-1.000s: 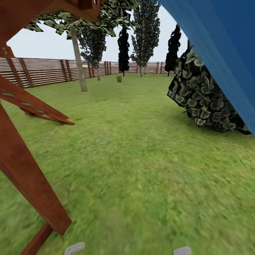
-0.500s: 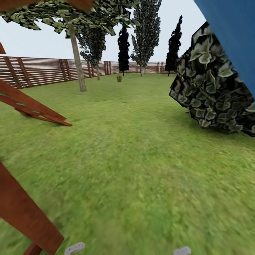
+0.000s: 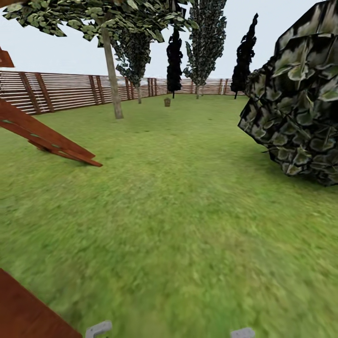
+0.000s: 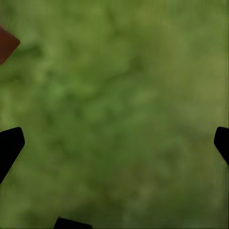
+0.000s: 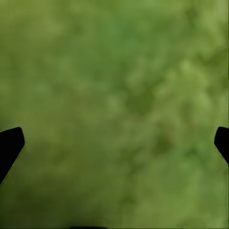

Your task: Take the three Easter eggs out of the wicker basket on the lawn in the garden, then place them on the lawn next to a single tree (choose any tree) so that all three eggs are next to the same tree and none are left in the basket.

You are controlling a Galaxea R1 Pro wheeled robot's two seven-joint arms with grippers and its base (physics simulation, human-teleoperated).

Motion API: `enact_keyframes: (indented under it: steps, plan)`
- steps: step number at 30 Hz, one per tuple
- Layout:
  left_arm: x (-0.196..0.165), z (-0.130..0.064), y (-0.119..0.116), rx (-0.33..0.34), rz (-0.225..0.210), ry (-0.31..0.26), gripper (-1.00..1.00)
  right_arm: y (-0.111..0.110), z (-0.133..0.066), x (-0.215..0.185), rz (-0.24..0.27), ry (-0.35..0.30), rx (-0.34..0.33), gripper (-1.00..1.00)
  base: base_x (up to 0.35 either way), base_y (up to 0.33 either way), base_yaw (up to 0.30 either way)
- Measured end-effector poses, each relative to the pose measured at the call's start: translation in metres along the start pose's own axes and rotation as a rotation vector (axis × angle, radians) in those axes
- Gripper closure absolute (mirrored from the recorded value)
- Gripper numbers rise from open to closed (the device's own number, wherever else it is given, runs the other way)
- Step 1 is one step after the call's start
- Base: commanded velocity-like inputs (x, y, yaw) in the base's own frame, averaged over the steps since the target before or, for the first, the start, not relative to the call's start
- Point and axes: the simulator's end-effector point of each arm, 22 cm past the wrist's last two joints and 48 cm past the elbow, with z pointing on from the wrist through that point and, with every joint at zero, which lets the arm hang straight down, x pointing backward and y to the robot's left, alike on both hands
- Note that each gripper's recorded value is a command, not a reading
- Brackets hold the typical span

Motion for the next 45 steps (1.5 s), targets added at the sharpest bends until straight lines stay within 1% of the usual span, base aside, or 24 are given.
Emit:
enact_keyframes:
  steps: [15, 20, 32, 45]
  plan:
    - [0.009, 0.004, 0.003, -0.007, 0.001, 0.021, -1.0, 0.002, 0.003, 0.01, 0.0, 0.022, -0.004, -1.0, 0.319, 0.0, 0.097]
    - [0.012, 0.005, 0.004, -0.01, 0.001, 0.028, -1.0, 0.003, 0.004, 0.013, 0.0, 0.029, -0.006, -1.0, 0.323, 0.0, -0.147]
    - [0.019, 0.007, 0.005, -0.012, 0.003, 0.043, -1.0, 0.004, 0.006, 0.019, -0.002, 0.042, -0.009, -1.0, 0.326, 0.0, -0.224]
    - [0.02, 0.007, 0.006, -0.014, 0.004, 0.045, -1.0, 0.004, 0.006, 0.021, -0.006, 0.046, -0.009, -1.0, 0.327, 0.0, -0.021]
